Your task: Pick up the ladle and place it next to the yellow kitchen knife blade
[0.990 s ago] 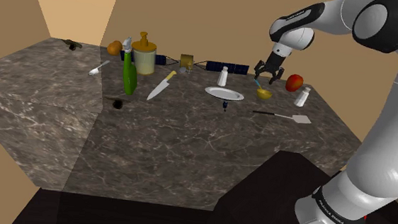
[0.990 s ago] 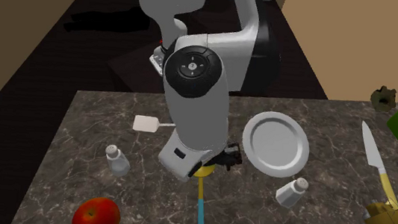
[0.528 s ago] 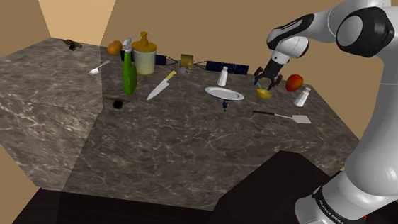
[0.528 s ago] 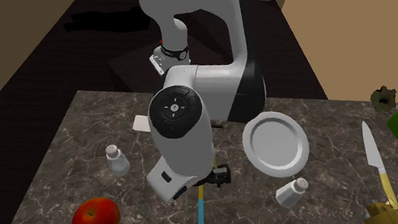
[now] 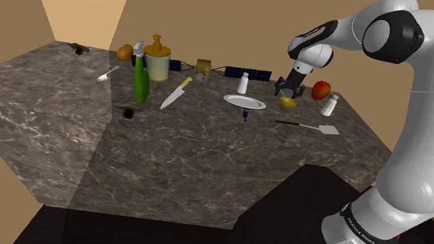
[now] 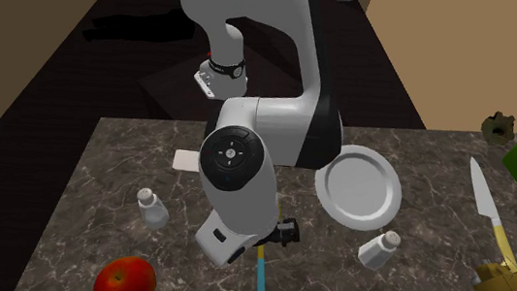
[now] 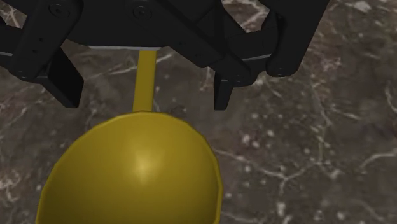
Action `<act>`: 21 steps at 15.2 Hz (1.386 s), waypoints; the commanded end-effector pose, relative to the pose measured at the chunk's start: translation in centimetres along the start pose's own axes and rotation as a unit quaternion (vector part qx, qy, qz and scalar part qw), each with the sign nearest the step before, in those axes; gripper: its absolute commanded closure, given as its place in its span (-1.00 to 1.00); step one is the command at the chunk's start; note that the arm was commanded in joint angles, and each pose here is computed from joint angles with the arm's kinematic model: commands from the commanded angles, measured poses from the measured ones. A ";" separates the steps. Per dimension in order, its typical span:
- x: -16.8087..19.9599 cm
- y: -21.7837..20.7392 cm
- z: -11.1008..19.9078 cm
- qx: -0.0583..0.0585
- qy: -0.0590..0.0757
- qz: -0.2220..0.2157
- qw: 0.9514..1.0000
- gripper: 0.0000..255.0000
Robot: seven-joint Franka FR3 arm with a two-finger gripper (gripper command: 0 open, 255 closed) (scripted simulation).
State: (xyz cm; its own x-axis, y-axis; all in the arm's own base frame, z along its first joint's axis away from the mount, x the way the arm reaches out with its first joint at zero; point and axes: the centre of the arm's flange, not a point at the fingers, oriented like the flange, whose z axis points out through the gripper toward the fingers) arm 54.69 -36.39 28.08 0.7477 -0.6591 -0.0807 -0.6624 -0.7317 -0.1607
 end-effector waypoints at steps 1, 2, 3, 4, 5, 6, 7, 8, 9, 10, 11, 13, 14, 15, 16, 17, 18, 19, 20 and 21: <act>0.0 0.0 0.0 0.000 0.000 0.000 1.000 -1.00; 0.0 0.0 0.0 0.000 0.000 0.000 1.000 -1.00; 0.0 0.0 0.0 0.000 0.000 0.000 1.000 -1.00; 0.0 0.0 0.0 0.000 0.000 0.000 1.000 1.00; 0.0 0.0 0.0 0.000 0.000 0.000 1.000 1.00; 0.0 0.0 0.0 0.000 0.000 0.000 1.000 1.00; 0.0 0.0 0.0 0.000 0.000 0.000 1.000 1.00; 0.0 0.0 0.0 0.000 0.000 0.000 1.000 1.00; 0.0 0.0 0.0 0.000 0.000 0.000 1.000 1.00; 0.0 -0.1 0.0 0.000 0.000 0.000 1.000 1.00; 0.0 -0.1 0.0 0.000 0.000 0.000 1.000 1.00; 0.0 0.0 0.0 0.000 0.000 0.000 1.000 1.00; 0.0 -0.1 -0.5 0.000 0.000 0.000 1.000 1.00; -0.1 -0.2 -1.0 0.000 0.000 0.000 1.000 1.00; -0.1 -0.3 -1.5 0.000 0.000 0.000 1.000 1.00; -0.2 -0.3 -2.1 0.000 0.000 0.000 1.000 1.00; -0.2 -0.4 -2.6 0.000 0.000 0.000 1.000 1.00; -0.3 -0.5 -3.1 0.000 0.000 0.000 1.000 1.00; -0.3 -0.6 -3.6 0.000 0.000 0.000 1.000 1.00; -0.3 -0.7 -4.1 0.000 0.000 0.000 1.000 1.00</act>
State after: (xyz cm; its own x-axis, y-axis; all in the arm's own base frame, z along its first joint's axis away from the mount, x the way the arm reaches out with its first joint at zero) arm 54.77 -36.44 31.80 0.7478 -0.6591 -0.0802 -0.6623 -0.7318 -0.1609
